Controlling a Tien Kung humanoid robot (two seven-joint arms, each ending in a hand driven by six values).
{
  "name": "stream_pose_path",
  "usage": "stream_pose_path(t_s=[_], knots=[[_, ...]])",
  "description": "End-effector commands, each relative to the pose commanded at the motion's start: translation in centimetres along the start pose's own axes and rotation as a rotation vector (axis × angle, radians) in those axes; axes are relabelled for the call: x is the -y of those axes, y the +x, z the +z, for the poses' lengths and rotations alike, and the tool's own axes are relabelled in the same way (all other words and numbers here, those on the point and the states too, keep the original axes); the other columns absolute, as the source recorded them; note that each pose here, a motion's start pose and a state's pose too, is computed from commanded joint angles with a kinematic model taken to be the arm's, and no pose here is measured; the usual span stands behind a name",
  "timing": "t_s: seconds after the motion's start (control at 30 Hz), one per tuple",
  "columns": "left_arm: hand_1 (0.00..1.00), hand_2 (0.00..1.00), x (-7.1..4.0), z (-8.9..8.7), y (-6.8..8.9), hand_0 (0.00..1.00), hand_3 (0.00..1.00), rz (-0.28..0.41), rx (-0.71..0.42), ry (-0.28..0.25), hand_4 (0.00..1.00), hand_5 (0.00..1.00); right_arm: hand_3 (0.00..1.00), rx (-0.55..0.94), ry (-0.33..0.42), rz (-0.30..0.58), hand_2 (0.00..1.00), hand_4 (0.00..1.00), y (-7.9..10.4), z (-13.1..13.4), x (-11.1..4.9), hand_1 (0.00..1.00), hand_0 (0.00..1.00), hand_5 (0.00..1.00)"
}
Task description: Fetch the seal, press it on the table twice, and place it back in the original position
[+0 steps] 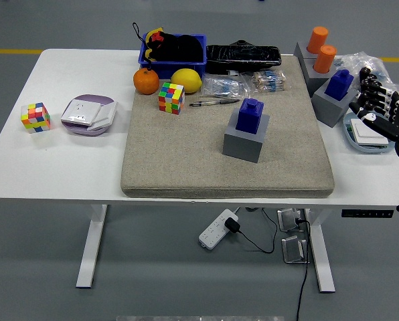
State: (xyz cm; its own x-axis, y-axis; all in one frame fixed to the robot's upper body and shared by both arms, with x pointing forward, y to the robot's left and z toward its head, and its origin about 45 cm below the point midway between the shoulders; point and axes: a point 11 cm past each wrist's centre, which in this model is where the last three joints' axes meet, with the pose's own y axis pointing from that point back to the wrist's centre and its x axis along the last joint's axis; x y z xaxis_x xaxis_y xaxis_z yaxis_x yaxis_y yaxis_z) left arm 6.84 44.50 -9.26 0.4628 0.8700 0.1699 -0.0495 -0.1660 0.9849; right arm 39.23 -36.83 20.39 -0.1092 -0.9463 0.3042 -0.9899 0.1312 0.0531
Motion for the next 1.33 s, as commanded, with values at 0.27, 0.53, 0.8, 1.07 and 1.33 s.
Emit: stream_pose_path(t_s=[0.27, 0.53, 0.8, 1.07, 1.33], knots=[[0.79, 0.755, -0.03, 0.0, 0.11, 0.823, 0.813, 0.001, 0.003, -0.001, 0.719, 0.352, 0.811, 0.0, 0.0, -0.003, 0.807, 0.951, -0.14, 0.02, 0.01, 0.838, 0.889, 0.366], [0.79, 0.755, -0.06, -0.17, 0.21, 0.823, 0.812, 0.001, 0.006, 0.001, 0.72, 0.35, 0.811, -0.001, -0.002, -0.006, 0.807, 0.947, -0.26, 0.09, -0.02, 0.838, 0.889, 0.362], [0.79, 0.755, -0.04, -0.27, 0.09, 0.823, 0.812, -0.004, 0.006, 0.002, 0.72, 0.35, 0.811, -0.001, -0.003, -0.007, 0.807, 0.945, -0.34, 0.15, -0.07, 0.837, 0.889, 0.36], [0.791, 0.755, -0.01, -0.21, -0.03, 0.823, 0.813, -0.007, 0.005, 0.001, 0.72, 0.347, 0.813, 0.0, 0.002, -0.011, 0.805, 0.943, -0.52, -0.08, 0.08, 0.835, 0.889, 0.359], [0.789, 0.755, -0.06, -0.07, 0.18, 0.823, 0.813, -0.004, 0.003, -0.004, 0.721, 0.35, 0.814, 0.004, 0.007, -0.014, 0.805, 0.942, -0.76, -0.27, 0.14, 0.834, 0.889, 0.358]])
